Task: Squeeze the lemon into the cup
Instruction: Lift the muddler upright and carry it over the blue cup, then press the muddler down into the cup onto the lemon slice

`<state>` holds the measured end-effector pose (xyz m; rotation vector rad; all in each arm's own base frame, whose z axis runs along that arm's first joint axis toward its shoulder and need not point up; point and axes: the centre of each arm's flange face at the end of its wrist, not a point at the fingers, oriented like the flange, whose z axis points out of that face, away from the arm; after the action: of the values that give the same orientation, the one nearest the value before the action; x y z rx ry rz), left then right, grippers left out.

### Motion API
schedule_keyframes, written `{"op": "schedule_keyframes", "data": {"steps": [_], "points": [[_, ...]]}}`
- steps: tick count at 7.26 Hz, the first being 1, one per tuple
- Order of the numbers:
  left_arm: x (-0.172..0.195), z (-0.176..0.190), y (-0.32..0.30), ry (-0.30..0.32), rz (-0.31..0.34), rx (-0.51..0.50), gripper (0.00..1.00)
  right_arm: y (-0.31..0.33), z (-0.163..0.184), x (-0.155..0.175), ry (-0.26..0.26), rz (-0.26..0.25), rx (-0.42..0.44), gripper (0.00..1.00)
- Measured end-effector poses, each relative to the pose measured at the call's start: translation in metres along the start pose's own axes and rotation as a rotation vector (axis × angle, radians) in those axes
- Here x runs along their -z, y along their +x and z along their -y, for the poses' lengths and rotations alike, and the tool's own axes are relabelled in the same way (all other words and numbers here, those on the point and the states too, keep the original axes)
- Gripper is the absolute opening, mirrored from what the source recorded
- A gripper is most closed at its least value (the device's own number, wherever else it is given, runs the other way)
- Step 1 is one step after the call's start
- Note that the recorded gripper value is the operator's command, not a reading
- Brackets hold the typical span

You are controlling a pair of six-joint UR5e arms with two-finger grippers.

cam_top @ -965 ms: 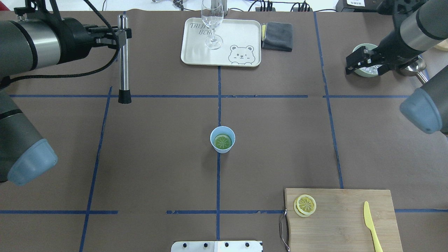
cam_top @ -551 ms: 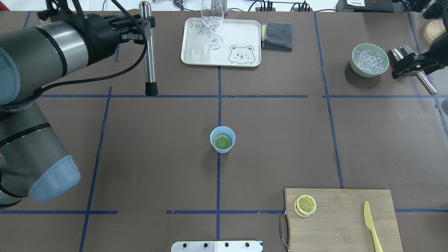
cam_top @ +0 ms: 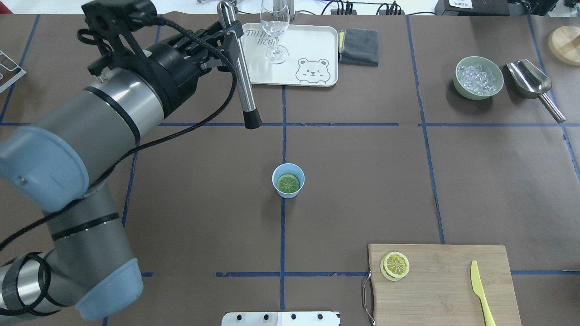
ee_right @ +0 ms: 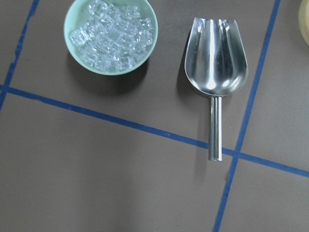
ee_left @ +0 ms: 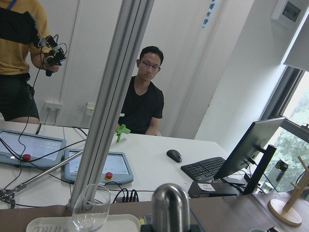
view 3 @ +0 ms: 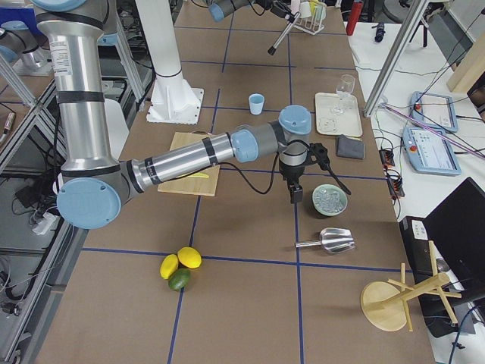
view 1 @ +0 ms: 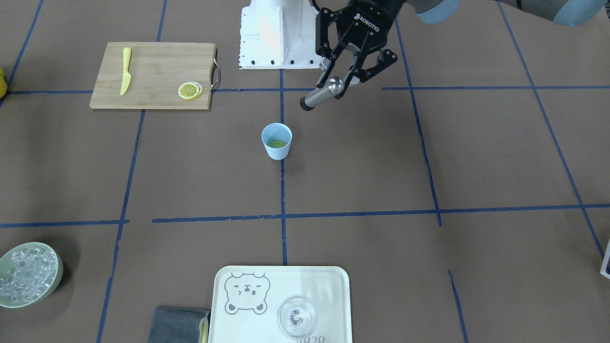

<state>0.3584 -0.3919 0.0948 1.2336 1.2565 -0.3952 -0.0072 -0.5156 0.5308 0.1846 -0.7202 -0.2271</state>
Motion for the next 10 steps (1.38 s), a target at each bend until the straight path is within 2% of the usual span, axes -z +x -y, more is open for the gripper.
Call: {"op": "schedule_keyframes", "data": {"steps": [1, 2, 5, 8, 10], "points": [[0.004, -0.028, 0.008, 0.044, 0.008, 0.017, 0.0, 0.012, -0.007, -0.002, -0.004, -0.011, 0.008, 1.0], [0.006, -0.049, 0.013, 0.064, 0.017, 0.001, 0.0, 0.018, -0.009, -0.004, -0.008, -0.018, 0.009, 1.0], [0.014, -0.112, 0.039, 0.058, 0.063, -0.123, 0.0, 0.02, -0.008, -0.004, -0.006, -0.023, 0.002, 1.0], [0.002, -0.146, 0.04, 0.077, 0.077, -0.13, 0.0, 0.018, -0.006, -0.004, -0.005, -0.023, 0.003, 1.0], [-0.001, -0.151, 0.04, 0.107, 0.099, -0.146, 0.0, 0.017, -0.005, -0.005, -0.006, -0.022, 0.004, 1.0]]}}
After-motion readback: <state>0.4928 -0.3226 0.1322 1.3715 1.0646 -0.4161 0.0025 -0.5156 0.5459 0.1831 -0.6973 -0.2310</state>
